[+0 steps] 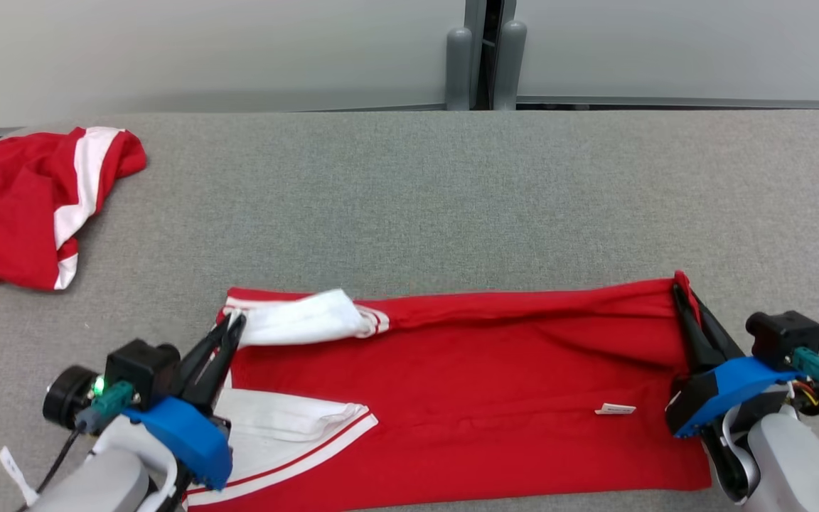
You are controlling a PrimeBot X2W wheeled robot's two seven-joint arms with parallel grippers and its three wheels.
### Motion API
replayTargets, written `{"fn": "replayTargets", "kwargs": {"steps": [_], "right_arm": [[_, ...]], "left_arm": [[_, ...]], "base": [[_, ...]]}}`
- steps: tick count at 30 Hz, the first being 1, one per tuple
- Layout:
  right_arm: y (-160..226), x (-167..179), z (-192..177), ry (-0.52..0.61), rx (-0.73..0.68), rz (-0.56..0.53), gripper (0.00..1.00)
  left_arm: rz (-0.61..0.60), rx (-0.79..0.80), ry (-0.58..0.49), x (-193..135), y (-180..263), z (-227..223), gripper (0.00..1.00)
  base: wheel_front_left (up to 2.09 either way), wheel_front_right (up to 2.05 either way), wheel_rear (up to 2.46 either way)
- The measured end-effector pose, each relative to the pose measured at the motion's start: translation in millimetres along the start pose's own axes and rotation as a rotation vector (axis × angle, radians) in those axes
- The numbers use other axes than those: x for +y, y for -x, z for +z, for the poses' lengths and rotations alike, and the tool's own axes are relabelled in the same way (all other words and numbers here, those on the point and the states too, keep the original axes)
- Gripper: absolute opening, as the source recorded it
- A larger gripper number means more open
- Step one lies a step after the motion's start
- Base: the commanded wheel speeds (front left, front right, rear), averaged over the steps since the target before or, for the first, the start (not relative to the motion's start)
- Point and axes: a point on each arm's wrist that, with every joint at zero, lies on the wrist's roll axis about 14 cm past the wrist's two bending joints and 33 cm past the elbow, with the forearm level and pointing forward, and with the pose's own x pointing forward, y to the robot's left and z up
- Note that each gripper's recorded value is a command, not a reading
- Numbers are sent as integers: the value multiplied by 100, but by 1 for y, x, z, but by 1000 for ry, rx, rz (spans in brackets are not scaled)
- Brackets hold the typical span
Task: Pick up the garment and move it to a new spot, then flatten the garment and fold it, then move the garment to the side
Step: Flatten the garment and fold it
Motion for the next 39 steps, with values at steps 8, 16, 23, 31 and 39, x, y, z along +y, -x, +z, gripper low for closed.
{"fn": "replayTargets", "kwargs": {"steps": [8, 16, 23, 31, 39], "right_arm": [[14, 4, -2, -24, -13, -9, 0], [28, 3, 0, -62, -40, -37, 100], [39, -2, 11, -73, -92, -64, 100], [39, -1, 20, -73, -123, -67, 100], [35, 5, -6, -93, -43, -67, 100]], "left_arm": [[29, 30, 52, -6, 24, -14, 0], [48, 48, 86, -14, 36, -22, 100], [88, 25, 88, -9, 36, -18, 100], [198, -164, 61, 5, 28, 31, 100], [309, -273, 80, 18, 35, 49, 100]], "base": [[0, 0, 0], [0, 0, 0], [0, 0, 0], [0, 0, 0], [0, 0, 0]]}}
